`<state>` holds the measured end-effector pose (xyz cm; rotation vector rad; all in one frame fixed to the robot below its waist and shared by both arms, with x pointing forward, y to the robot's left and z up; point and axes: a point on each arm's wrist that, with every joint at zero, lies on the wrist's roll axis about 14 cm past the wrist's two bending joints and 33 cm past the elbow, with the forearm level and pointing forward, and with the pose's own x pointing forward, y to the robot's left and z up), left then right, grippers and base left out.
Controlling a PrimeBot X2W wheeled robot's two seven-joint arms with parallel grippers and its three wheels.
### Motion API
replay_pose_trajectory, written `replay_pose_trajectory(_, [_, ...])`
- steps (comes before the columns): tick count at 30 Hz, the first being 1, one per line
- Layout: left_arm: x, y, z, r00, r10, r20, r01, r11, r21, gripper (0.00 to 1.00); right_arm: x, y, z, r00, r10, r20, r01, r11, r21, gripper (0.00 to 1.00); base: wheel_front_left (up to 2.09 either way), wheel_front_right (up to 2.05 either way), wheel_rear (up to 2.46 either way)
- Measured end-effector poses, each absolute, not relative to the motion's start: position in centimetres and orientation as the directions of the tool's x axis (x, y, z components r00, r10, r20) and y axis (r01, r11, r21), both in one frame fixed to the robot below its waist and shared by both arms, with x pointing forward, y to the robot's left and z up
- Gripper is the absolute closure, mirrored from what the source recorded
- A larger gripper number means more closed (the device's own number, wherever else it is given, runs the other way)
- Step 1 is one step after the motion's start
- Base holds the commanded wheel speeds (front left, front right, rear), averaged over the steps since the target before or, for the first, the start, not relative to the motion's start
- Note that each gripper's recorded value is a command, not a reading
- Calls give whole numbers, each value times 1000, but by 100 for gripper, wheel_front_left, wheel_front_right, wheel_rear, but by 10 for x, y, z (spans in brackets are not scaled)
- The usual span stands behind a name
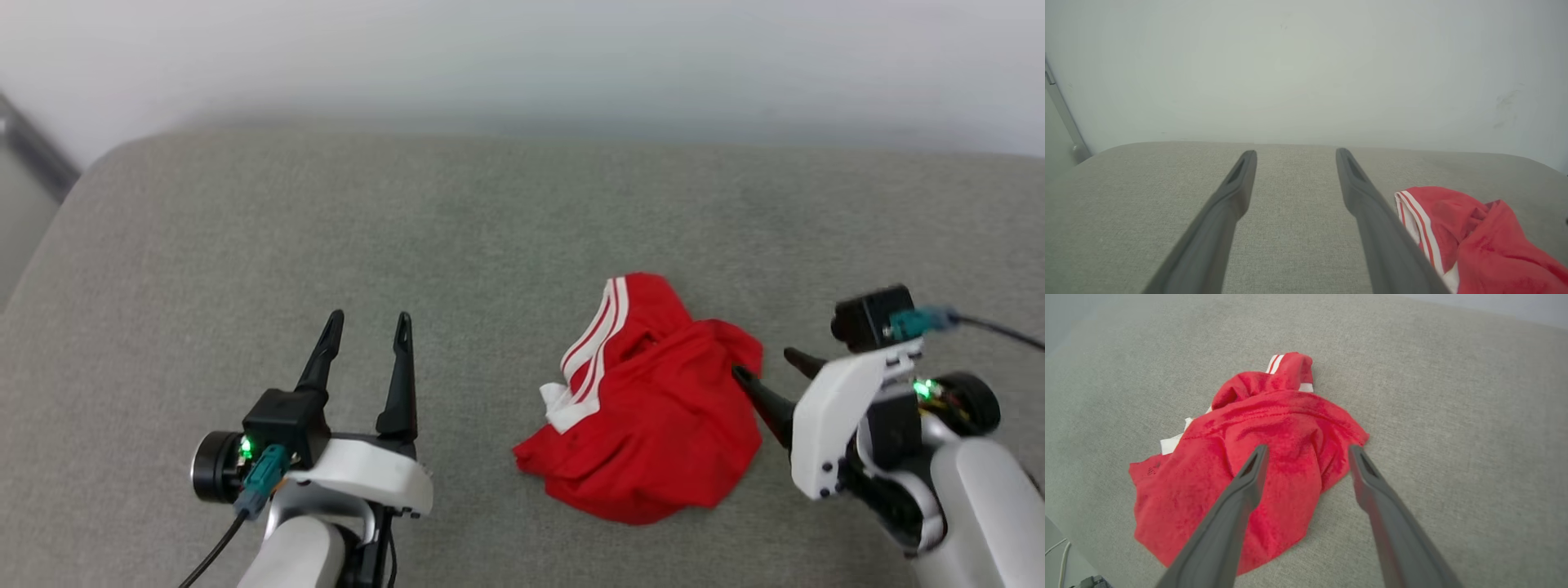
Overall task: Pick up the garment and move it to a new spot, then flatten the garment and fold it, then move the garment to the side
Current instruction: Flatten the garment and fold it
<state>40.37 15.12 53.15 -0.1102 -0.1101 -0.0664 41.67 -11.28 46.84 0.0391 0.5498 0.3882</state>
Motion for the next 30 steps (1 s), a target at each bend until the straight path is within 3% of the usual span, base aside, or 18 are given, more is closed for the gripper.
replay_pose_trajectory(9, [408, 162, 514, 997, -13, 73, 22, 992, -122, 0, 436, -70, 434, 592, 470, -655, -510, 847, 148, 0, 0, 0, 0])
replay_pose_trajectory(10, [411, 163, 511, 998, -7, 65, 15, 992, -126, 0, 436, -66, 423, 549, 474, -689, -528, 835, 154, 14, 0, 0, 0])
replay_pose_trajectory(11, [412, 163, 510, 998, -5, 64, 13, 992, -126, 0, 437, -66, 418, 535, 470, -702, -530, 834, 154, 70, 0, 0, 0])
replay_pose_trajectory(12, [412, 163, 509, 998, -5, 62, 12, 992, -125, 0, 437, -67, 415, 526, 467, -711, -532, 833, 153, 100, 0, 0, 0])
replay_pose_trajectory(17, [414, 166, 505, 999, 4, 52, 3, 993, -120, 0, 446, -67, 421, 549, 476, -687, -542, 828, 141, 100, 0, 0, 0])
replay_pose_trajectory(25, [409, 166, 512, 997, -3, 71, 11, 994, -110, 0, 460, -83, 481, 707, 478, -522, -535, 844, 49, 100, 0, 0, 0])
replay_pose_trajectory(30, [401, 161, 517, 996, -18, 84, 28, 993, -111, 0, 435, -121, 497, 797, 409, -445, -442, 897, 33, 100, 0, 0, 0])
